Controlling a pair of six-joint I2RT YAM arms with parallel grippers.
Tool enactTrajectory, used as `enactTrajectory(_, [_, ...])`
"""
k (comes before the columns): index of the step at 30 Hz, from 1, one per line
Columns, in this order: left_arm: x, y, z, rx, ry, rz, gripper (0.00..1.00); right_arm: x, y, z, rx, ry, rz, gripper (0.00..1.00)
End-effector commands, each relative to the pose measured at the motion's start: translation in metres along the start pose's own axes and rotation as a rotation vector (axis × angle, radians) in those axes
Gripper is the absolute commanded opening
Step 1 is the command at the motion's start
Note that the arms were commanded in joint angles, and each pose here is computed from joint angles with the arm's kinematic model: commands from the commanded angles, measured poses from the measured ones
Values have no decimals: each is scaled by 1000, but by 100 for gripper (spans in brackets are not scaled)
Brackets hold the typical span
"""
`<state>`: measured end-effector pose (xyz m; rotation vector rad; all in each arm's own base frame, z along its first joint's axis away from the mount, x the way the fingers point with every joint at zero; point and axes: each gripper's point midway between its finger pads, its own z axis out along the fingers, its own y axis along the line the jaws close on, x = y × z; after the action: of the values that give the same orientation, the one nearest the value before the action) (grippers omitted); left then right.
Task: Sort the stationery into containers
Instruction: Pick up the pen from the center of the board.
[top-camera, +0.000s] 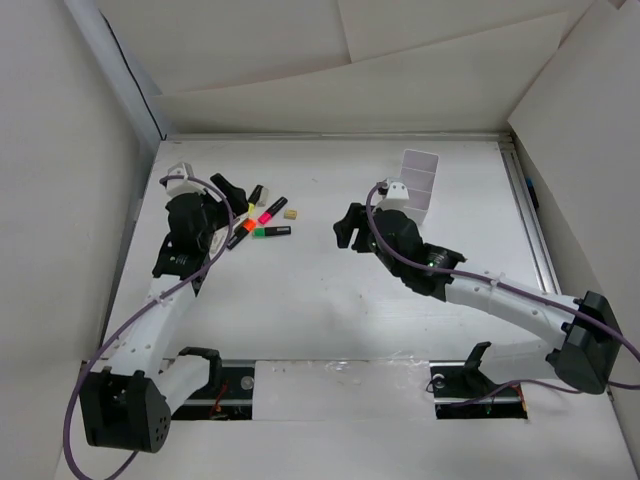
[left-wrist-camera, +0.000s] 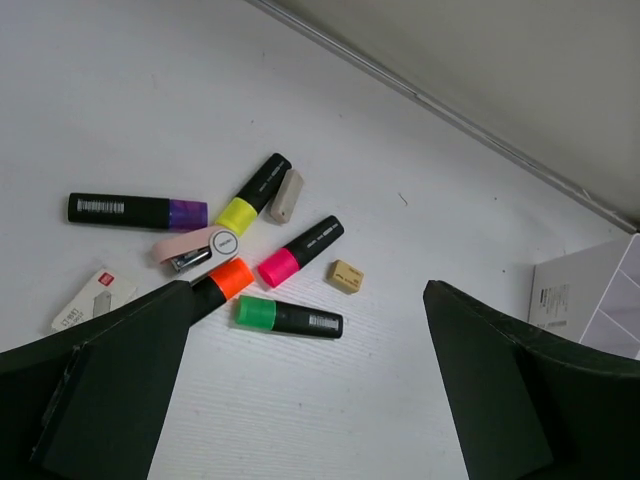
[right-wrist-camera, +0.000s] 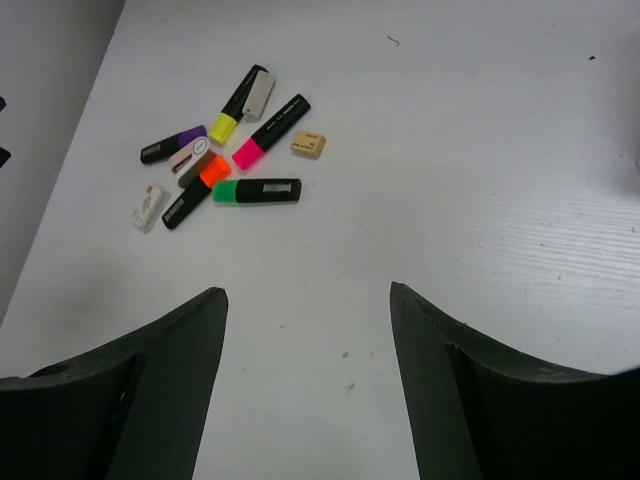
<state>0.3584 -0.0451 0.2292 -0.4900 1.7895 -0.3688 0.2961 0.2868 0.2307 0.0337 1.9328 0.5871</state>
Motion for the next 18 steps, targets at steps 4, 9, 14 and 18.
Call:
enactTrajectory(4, [-11, -1, -12, -5, -47, -59, 100, -9, 4, 3, -12, -33, 25, 72])
enactTrajectory(9, [9, 2, -21, 33, -13, -70, 100, -6, 3, 6, -7, -27, 21, 72])
enactTrajectory(14, [22, 7, -26, 63, -17, -62, 100, -8, 7, 5, -21, -27, 25, 29])
enactTrajectory(18, [25, 4, -27, 113, -43, -43, 100, -8, 7, 5, -21, -27, 25, 0])
